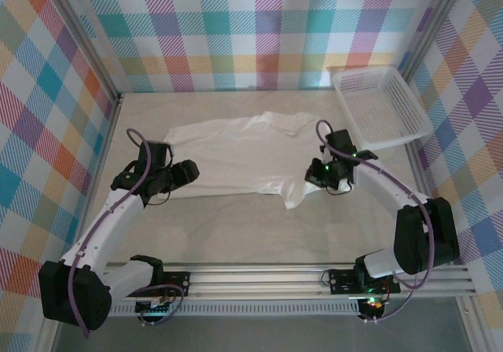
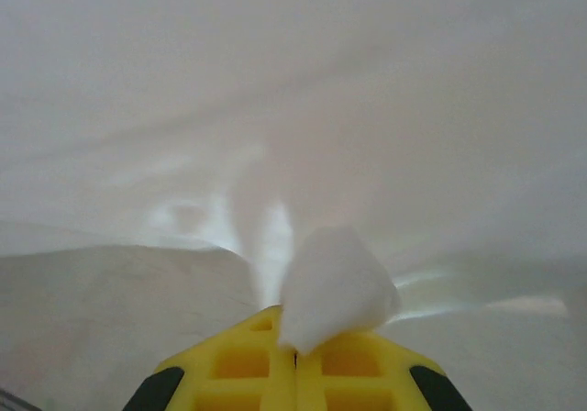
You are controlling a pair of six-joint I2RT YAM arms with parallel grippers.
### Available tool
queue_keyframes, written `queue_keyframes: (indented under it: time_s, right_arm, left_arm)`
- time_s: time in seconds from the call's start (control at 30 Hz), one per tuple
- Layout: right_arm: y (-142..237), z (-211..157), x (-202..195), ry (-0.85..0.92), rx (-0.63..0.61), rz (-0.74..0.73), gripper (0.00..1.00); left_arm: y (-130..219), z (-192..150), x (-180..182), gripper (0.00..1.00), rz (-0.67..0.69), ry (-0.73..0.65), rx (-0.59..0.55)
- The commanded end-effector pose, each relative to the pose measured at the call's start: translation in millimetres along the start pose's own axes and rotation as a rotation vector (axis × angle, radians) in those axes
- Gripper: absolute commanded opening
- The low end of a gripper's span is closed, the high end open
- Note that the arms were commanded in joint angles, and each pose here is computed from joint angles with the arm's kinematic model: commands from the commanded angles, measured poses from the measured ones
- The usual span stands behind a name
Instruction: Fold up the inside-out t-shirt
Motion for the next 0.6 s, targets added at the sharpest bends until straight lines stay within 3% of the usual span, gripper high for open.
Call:
queue_keyframes:
  time_s: [0.0,0.1,0.2,0.27,0.4,0.43,0.5,0.53,0.57]
  right_arm:
    - [-10.8,61.7,-6.7,-0.068,-0.112,-0.119,0.00]
    - [-33.4,107.5,-19.1,-0.120,-0.124,-0.155,0.00]
    - [-44.5,125.2,-27.1,-0.146,-0.076,-0.166,0.31]
    - [-39.2,119.6,-27.4,-0.134,-0.066,-0.163,0.39]
    - [-24.6,75.6,-44.8,-0.158,-0.092,-0.200,0.42]
    - [-23.4,60.2,-52.9,-0.171,-0.091,-0.222,0.40]
    - [-20.4,36.9,-67.9,-0.181,-0.096,-0.271,0.33]
    - [-19.6,26.8,-77.8,-0.192,-0.099,-0.313,0.24]
    - [-18.6,19.5,-87.1,-0.204,-0.103,-0.347,0.10]
  left_arm:
    - [-3.0,1.9,-4.1,0.70,0.003,-0.008,-0.010]
    - [-5.6,1.9,-2.7,0.71,0.015,-0.003,-0.009]
    - [-12.2,2.8,2.7,0.72,0.080,0.023,0.014]
    - [-18.8,3.7,4.8,0.72,0.130,0.035,0.050]
    - [-36.9,15.9,6.9,0.66,0.211,0.089,0.038]
    - [-43.0,22.6,5.5,0.57,0.233,0.104,0.029]
    - [-58.8,36.8,2.2,0.18,0.268,0.108,0.015]
    - [-68.1,45.6,1.2,0.00,0.293,0.111,0.005]
    - [-84.0,52.0,4.2,0.00,0.334,0.111,0.009]
Point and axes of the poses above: each hand's point on the last joint's axis, 136 mm out from that joint toward the fingers, its own y axis back along the fingers, its own x axis along the line the jaws close on, z = x × y, the point moved 6 cm from there along y, back along the fingers, and after that the axes turned 8 degrees about y, right-handed, at the moved point
